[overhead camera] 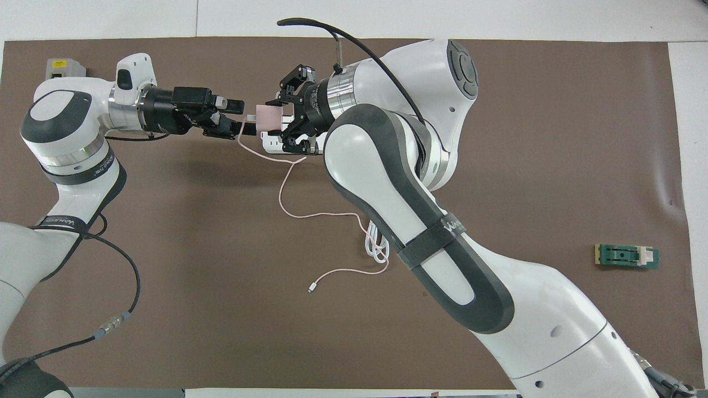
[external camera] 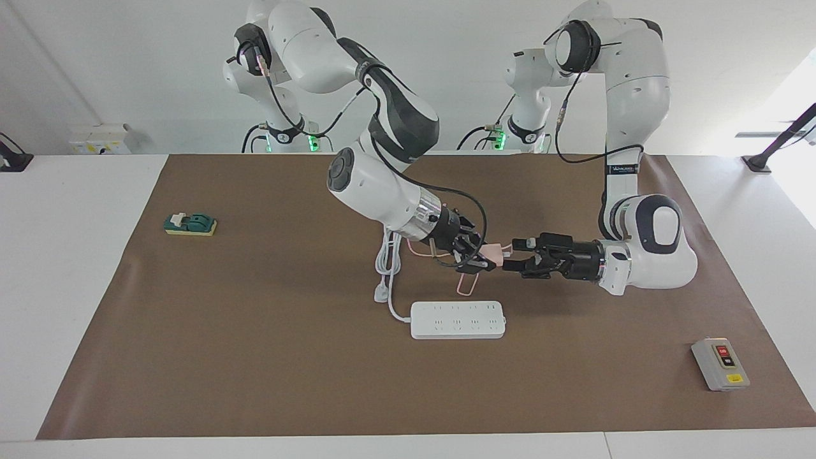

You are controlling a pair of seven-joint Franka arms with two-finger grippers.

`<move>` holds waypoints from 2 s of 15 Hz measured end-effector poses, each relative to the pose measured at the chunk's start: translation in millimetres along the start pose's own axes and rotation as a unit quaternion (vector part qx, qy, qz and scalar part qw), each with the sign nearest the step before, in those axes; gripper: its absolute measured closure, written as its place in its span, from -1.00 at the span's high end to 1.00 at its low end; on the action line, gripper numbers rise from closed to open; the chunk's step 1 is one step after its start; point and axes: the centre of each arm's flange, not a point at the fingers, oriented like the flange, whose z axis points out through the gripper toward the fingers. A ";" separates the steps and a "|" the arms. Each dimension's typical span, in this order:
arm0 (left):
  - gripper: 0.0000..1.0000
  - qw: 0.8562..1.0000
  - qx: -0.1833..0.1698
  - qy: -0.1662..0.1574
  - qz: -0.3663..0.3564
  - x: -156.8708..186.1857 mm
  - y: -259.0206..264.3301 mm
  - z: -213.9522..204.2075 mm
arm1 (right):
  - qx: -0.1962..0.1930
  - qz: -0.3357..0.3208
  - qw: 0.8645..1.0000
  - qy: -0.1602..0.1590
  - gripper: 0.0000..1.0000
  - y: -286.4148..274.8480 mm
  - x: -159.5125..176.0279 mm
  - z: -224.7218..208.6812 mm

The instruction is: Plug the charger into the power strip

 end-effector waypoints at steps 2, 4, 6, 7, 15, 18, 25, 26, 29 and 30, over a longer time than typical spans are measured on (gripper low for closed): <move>1.00 1.000 0.000 0.002 0.007 -2.7 -5.4 -0.2 | -0.001 0.000 1.000 0.000 -0.02 -0.2 0.5 1.1; 1.00 1.000 0.004 0.008 0.018 -2.5 -7.5 -1.2 | -0.001 0.000 1.000 0.000 -0.02 -0.2 0.9 1.5; 1.00 1.000 0.007 0.015 0.023 -2.7 -7.5 -1.5 | -0.001 0.000 1.000 0.000 -0.02 -0.2 0.7 1.4; 1.00 0.999 0.010 0.019 0.024 -3.4 -6.3 -1.4 | -0.002 0.000 1.000 0.000 -0.02 -0.1 0.6 1.5; 1.00 0.997 0.020 0.043 0.062 -23.3 6.9 2.1 | -0.005 0.002 1.000 0.002 -0.02 0.0 4.4 5.6; 1.00 0.996 0.021 0.052 0.067 -26.8 11.5 1.9 | -0.005 0.002 1.000 0.003 -0.02 -0.3 5.1 5.4; 1.00 0.995 0.031 0.071 0.068 -23.5 8.5 7.1 | -0.004 0.002 1.000 0.003 -0.02 -0.9 6.0 4.7; 1.00 0.995 0.028 0.074 0.068 -22.7 8.8 10.0 | -0.004 0.002 1.000 0.003 -0.02 -0.9 6.0 4.7; 1.00 0.994 0.030 0.080 0.067 -20.0 8.1 22.5 | -0.004 0.003 1.000 0.003 -0.02 -1.0 6.1 4.6; 1.00 0.994 0.030 0.080 0.067 -19.7 7.9 27.0 | -0.004 0.003 1.000 0.003 -0.02 -1.0 6.1 4.7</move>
